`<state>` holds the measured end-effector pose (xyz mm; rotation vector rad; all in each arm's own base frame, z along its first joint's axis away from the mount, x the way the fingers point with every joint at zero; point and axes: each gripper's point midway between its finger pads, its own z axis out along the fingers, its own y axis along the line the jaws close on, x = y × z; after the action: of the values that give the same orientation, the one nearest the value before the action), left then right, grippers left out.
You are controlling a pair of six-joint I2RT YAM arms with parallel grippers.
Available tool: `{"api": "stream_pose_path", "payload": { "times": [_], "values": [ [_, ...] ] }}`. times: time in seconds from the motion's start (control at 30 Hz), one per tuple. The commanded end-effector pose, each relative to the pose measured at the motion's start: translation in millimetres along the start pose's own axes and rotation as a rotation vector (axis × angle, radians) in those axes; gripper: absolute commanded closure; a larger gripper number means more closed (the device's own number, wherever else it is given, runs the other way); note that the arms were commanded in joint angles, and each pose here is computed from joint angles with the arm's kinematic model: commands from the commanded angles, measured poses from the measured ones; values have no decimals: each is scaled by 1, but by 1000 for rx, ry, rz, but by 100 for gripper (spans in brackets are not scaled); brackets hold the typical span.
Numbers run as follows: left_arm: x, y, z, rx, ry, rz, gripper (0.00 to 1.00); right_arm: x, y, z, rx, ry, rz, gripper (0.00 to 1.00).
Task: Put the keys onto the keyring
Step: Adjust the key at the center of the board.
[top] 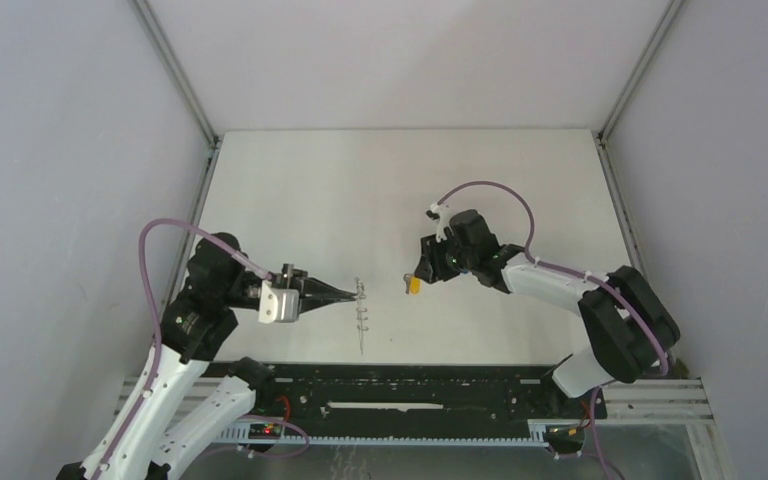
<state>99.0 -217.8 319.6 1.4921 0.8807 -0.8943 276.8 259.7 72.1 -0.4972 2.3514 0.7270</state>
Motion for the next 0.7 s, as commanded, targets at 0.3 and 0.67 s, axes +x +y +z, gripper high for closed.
{"api": "stream_pose_path", "payload": {
  "times": [0.3,0.67],
  "values": [
    [-7,-6,-2,13,-28,17,100,-37,9,32,-238,-116,-152,50],
    [-11,-6,-2,16,-34,19,100,-8,-6,54,-197,-25,-126,55]
  ]
}}
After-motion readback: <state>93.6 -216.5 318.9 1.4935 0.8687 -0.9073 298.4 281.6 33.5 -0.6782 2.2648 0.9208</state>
